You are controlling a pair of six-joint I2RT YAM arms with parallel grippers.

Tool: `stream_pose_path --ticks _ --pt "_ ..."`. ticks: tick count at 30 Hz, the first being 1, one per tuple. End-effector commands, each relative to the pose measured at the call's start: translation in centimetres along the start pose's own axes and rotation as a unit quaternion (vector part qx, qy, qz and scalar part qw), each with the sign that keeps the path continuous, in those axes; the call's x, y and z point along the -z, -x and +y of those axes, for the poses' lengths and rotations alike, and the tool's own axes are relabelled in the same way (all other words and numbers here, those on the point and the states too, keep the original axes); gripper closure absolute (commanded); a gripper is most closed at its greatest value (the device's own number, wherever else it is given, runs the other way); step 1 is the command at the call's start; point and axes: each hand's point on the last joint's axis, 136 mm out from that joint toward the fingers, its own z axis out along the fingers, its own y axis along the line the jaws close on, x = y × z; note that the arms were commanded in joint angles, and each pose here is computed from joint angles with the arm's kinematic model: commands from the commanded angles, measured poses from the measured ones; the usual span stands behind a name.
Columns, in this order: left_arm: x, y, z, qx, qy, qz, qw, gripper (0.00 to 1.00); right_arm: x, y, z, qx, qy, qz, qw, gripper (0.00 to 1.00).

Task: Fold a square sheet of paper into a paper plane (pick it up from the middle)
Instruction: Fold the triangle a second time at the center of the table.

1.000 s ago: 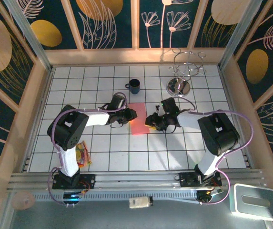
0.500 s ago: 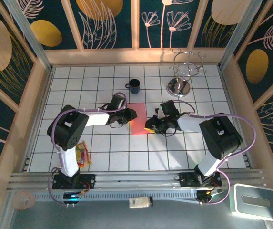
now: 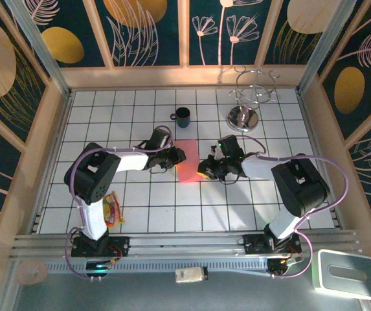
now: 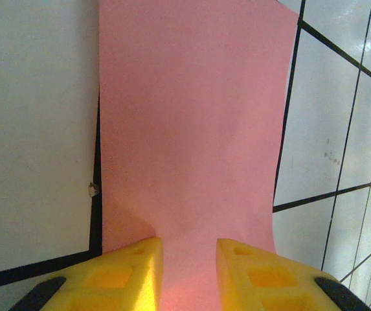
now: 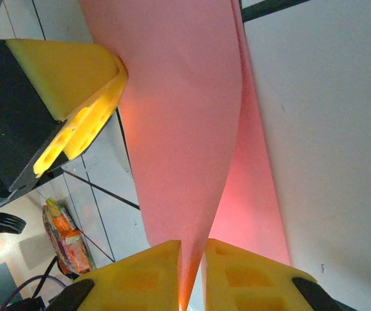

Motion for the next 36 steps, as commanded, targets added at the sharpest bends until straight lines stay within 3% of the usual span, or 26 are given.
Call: stream_pose_path --ticks 1,9,14,19,22,29,36 --pt "-0.1 -1.4 2.4 0.013 0.040 0.025 0.999 0.72 -0.2 -0.5 -1.0 -0.014 -0.018 0.003 1.000 0.83" --pt "0.0 -1.2 2.0 0.009 0.035 0.024 0.999 0.72 -0.2 -0.4 -1.5 -0.023 -0.029 0.001 0.999 0.83" --pt "0.5 -1.0 1.1 -0.006 0.023 0.021 0.999 0.71 -0.2 -0.4 -2.1 -0.033 -0.038 0.001 0.999 0.92" --pt "3.0 2.5 -5.0 -0.063 -0.047 -0.035 0.996 0.70 0.2 -0.6 -2.6 -0.037 -0.049 -0.005 0.998 0.99" --pt "4.2 3.4 -6.7 -0.084 -0.070 -0.065 0.992 0.70 0.6 -0.8 -2.7 -0.038 -0.050 -0.014 0.998 1.00" --pt "7.1 4.9 -6.5 -0.116 -0.053 -0.115 0.985 0.68 0.9 -1.0 -2.5 -0.037 -0.049 -0.018 0.998 1.00" --pt "5.9 2.0 -4.4 -0.085 -0.068 -0.062 0.992 0.60 0.3 -1.3 -1.0 -0.040 -0.047 -0.020 0.998 1.00"
